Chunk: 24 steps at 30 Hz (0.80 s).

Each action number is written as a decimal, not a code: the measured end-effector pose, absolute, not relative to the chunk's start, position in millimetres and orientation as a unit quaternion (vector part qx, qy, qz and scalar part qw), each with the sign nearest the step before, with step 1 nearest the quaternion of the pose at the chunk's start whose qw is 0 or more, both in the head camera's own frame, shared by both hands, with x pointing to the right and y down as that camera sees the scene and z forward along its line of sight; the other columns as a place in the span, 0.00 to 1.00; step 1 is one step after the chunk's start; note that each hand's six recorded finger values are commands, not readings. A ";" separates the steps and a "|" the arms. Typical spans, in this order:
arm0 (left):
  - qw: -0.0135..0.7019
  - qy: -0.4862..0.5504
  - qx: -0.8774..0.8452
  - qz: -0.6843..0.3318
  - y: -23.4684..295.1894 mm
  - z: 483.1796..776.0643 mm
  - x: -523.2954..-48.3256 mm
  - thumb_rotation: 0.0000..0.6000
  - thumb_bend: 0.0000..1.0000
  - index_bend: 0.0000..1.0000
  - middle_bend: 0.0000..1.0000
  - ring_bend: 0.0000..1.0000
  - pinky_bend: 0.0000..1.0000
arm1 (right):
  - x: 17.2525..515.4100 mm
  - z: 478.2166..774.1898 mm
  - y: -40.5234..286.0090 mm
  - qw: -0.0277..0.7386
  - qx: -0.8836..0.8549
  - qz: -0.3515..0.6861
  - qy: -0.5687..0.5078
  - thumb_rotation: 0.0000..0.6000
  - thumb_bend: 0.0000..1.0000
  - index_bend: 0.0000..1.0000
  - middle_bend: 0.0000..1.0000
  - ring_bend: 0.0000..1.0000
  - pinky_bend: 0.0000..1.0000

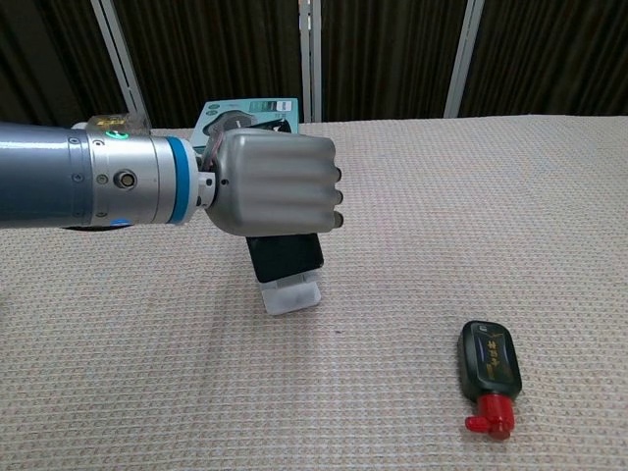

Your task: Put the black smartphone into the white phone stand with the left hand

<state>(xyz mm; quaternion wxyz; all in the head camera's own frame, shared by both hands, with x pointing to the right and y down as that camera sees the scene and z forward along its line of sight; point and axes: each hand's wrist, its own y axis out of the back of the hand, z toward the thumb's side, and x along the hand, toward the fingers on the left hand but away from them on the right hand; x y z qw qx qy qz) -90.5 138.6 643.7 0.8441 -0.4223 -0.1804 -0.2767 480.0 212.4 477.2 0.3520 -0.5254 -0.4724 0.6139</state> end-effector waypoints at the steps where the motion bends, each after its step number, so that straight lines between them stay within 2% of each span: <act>1: 0.845 -0.182 -0.420 -0.277 139.1 644.1 -88.4 1.00 0.02 0.51 0.42 0.46 0.44 | 480.3 477.1 212.3 0.352 -0.525 0.614 -0.473 1.00 0.00 0.00 0.00 0.00 0.00; 24: 0.843 -0.202 -0.400 -0.297 142.1 649.4 -84.9 1.00 0.03 0.49 0.41 0.45 0.42 | 483.8 474.7 212.4 0.348 -0.523 0.613 -0.479 1.00 0.00 0.00 0.00 0.00 0.00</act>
